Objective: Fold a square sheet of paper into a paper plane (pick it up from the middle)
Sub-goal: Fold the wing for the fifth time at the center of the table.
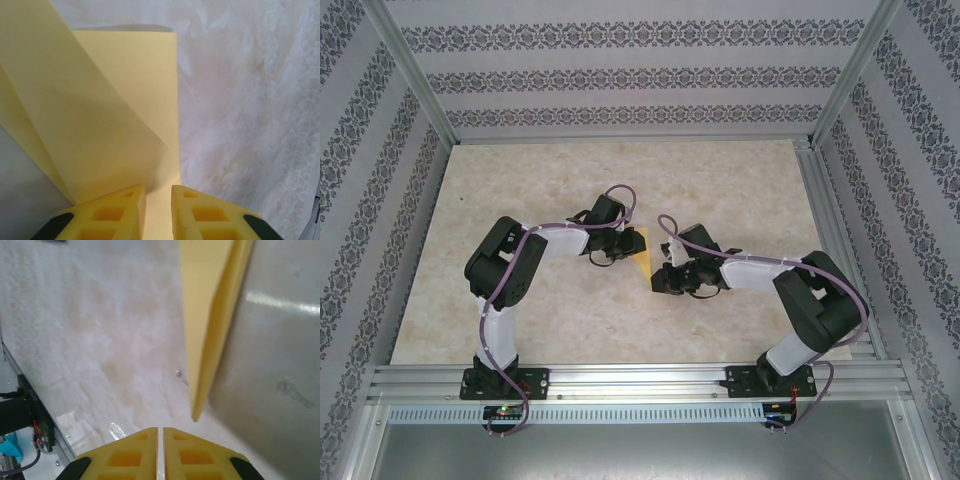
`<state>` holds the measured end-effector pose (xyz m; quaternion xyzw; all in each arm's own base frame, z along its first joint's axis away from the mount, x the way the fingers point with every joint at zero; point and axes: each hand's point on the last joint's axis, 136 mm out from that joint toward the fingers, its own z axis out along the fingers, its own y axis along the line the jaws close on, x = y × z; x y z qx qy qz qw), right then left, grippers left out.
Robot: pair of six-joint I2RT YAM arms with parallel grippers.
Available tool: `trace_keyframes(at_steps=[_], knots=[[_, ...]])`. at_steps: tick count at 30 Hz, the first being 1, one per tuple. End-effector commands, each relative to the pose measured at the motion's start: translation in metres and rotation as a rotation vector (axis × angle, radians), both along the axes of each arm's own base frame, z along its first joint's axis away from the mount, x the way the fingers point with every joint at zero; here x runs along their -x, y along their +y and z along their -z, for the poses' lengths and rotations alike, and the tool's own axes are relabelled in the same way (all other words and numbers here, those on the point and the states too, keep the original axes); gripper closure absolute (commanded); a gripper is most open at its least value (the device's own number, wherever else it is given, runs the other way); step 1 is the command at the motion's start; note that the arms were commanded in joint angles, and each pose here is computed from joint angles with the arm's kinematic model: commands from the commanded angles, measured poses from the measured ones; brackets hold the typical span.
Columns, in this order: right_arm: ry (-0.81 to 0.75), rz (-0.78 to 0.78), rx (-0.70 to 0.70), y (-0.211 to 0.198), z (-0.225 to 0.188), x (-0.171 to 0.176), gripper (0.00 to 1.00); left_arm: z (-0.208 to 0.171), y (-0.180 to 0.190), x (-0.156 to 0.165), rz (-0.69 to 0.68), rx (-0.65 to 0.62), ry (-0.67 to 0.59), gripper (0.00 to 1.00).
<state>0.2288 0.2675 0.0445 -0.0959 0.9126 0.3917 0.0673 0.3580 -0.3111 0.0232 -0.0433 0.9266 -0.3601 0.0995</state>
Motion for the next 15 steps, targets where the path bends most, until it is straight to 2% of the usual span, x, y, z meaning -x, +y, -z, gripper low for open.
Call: trace_keyframes(at_steps=[1,8,15], knots=[[-0.094,0.025,-0.045,0.008,-0.030,-0.025,0.87,0.030,0.013,0.012,-0.001,-0.087,0.058,0.77],[-0.095,0.036,-0.030,0.023,-0.018,-0.055,0.88,0.026,0.010,0.010,0.002,-0.074,0.051,0.77],[-0.046,0.051,0.027,0.021,0.014,-0.061,0.90,0.022,0.006,0.009,0.013,-0.054,0.046,0.77]])
